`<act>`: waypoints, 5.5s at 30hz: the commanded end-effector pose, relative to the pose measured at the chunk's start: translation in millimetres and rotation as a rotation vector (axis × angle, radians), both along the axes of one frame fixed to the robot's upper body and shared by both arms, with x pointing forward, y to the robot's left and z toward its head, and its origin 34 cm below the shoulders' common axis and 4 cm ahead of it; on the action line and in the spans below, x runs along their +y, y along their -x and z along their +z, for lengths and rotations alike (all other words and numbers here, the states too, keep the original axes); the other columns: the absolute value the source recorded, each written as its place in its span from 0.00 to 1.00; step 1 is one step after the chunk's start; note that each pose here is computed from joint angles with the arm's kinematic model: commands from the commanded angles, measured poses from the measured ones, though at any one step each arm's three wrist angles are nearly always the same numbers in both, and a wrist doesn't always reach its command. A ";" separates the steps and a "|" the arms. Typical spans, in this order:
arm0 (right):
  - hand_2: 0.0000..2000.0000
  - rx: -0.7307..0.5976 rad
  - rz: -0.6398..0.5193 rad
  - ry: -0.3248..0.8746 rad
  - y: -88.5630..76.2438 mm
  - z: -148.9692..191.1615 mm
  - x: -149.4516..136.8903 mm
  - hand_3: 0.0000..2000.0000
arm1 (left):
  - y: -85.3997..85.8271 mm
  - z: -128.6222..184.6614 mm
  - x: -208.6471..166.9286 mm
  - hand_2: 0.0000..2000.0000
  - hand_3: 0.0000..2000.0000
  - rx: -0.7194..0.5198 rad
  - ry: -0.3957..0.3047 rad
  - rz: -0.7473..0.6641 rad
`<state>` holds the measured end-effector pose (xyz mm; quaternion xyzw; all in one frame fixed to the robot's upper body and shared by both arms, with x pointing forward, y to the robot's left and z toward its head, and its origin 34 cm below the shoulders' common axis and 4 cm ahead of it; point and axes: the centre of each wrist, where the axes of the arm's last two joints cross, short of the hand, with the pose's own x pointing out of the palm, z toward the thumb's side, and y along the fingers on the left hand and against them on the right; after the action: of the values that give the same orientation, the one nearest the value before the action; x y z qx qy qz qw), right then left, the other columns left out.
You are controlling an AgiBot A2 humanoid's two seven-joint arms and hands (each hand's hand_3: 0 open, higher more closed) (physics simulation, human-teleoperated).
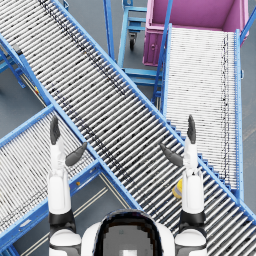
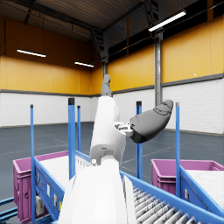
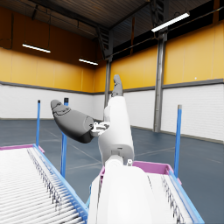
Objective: Pick up the oil and place it on the left assembly line, put the cola on the right, and keep Sprite still
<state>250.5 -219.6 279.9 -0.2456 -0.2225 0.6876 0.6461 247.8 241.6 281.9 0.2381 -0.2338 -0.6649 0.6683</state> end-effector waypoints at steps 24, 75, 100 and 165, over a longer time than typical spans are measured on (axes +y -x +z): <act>0.00 -0.011 -0.035 -0.043 13.4 -2.5 -8.4 0.00 | 10.5 -2.8 15.6 0.00 0.00 -0.009 0.052 0.064; 0.00 0.374 0.050 -0.068 52.4 -101.8 19.3 0.00 | 20.1 3.9 3.3 0.00 0.00 -0.052 0.056 0.027; 0.00 0.778 0.107 -0.079 -9.4 -203.7 55.4 0.00 | 4.0 4.1 4.7 0.00 0.00 -0.031 0.064 0.025; 0.00 0.047 0.530 0.115 -4.6 -5.8 148.5 0.51 | -1.0 -46.0 -136.1 1.00 1.00 0.118 -0.294 -0.318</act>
<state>256.2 -70.3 265.7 -0.1901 -0.2126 0.8516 0.4397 248.7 105.3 230.3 0.2480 -0.1219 -0.8024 0.5290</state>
